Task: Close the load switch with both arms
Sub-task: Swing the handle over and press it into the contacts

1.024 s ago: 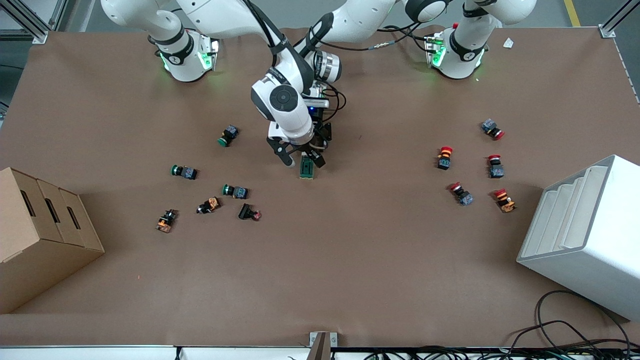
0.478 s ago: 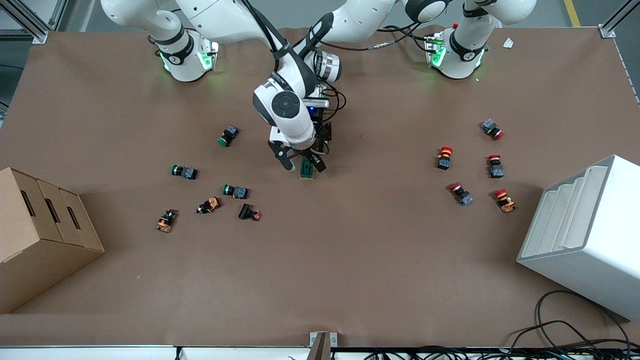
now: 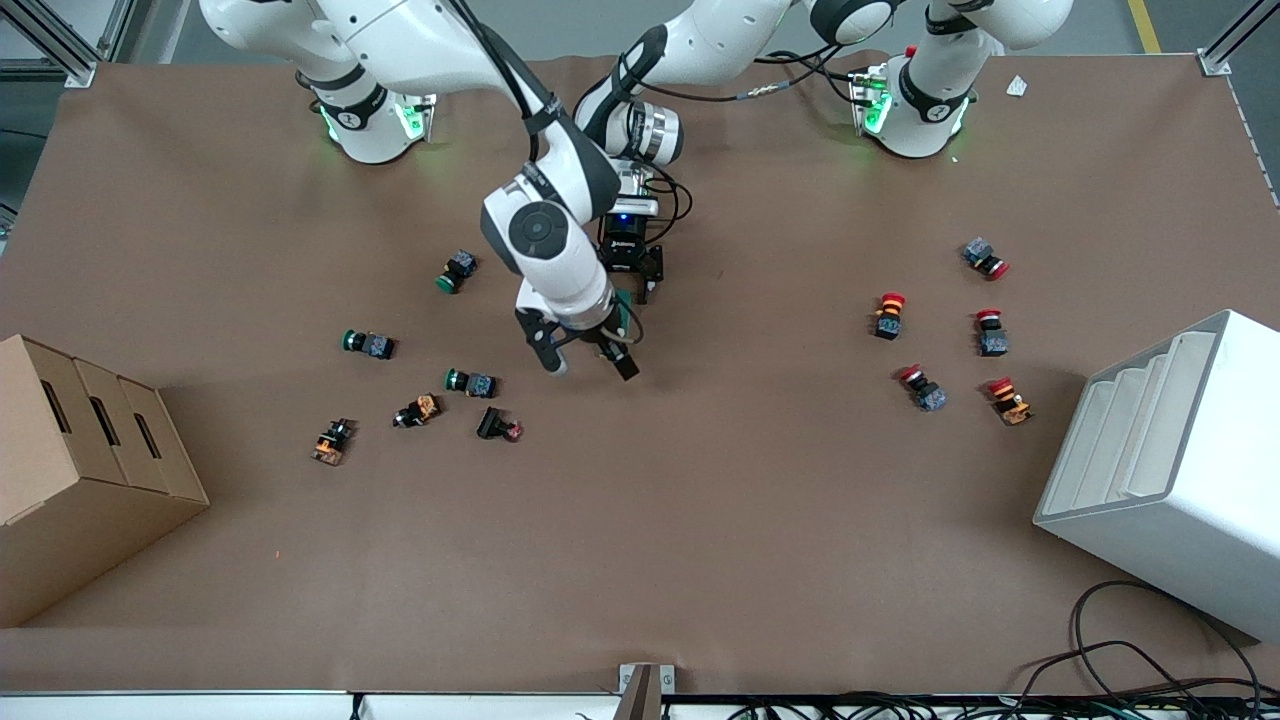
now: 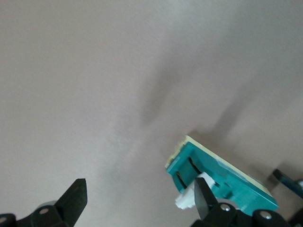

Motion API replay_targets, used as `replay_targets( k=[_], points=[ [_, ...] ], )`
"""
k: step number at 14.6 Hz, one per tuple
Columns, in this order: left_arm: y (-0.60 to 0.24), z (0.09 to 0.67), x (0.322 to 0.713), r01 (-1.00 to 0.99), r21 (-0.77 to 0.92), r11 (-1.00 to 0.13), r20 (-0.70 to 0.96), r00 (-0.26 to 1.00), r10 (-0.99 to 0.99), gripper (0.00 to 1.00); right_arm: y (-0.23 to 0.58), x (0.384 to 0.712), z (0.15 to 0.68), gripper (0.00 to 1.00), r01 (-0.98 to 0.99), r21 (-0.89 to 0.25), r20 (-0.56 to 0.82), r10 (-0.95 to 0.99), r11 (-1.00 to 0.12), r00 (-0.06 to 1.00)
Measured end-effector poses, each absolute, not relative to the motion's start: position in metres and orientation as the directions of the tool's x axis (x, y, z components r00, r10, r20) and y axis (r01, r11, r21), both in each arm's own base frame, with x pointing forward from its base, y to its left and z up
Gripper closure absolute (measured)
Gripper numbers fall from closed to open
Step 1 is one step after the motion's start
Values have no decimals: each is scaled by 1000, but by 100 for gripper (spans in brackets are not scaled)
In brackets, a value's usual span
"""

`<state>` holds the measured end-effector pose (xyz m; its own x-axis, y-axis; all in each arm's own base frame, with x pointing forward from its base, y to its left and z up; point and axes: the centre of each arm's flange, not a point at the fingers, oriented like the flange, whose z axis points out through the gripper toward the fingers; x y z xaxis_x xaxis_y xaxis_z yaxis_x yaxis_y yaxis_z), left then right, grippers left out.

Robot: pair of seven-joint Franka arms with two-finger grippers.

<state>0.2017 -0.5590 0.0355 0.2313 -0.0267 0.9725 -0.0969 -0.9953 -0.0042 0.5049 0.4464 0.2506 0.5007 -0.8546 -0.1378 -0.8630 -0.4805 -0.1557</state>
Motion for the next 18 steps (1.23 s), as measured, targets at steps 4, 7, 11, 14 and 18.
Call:
replay_targets(
  k=[4, 7, 11, 14, 18],
  points=[
    [-559, 35, 202, -97, -4, -995, 973, 231, -27, 0, 451, 505, 249, 0, -859, -158, -138, -851, -486, 507],
    [-559, 35, 202, -97, -5, -995, 973, 231, -27, 0, 453, 501, 236, 0, -858, -139, -132, -849, -495, 512],
    [-559, 35, 202, -97, -5, -995, 973, 230, -27, 0, 457, 500, 218, 0, -850, -126, -117, -843, -512, 525],
    [-559, 35, 202, -97, -5, -995, 973, 230, -27, 0, 459, 502, 213, 0, -846, -127, -112, -840, -517, 530],
    [-559, 35, 202, -98, -5, -995, 973, 229, -27, 0, 463, 506, 207, 0, -843, -128, -106, -837, -523, 536]
  ],
)
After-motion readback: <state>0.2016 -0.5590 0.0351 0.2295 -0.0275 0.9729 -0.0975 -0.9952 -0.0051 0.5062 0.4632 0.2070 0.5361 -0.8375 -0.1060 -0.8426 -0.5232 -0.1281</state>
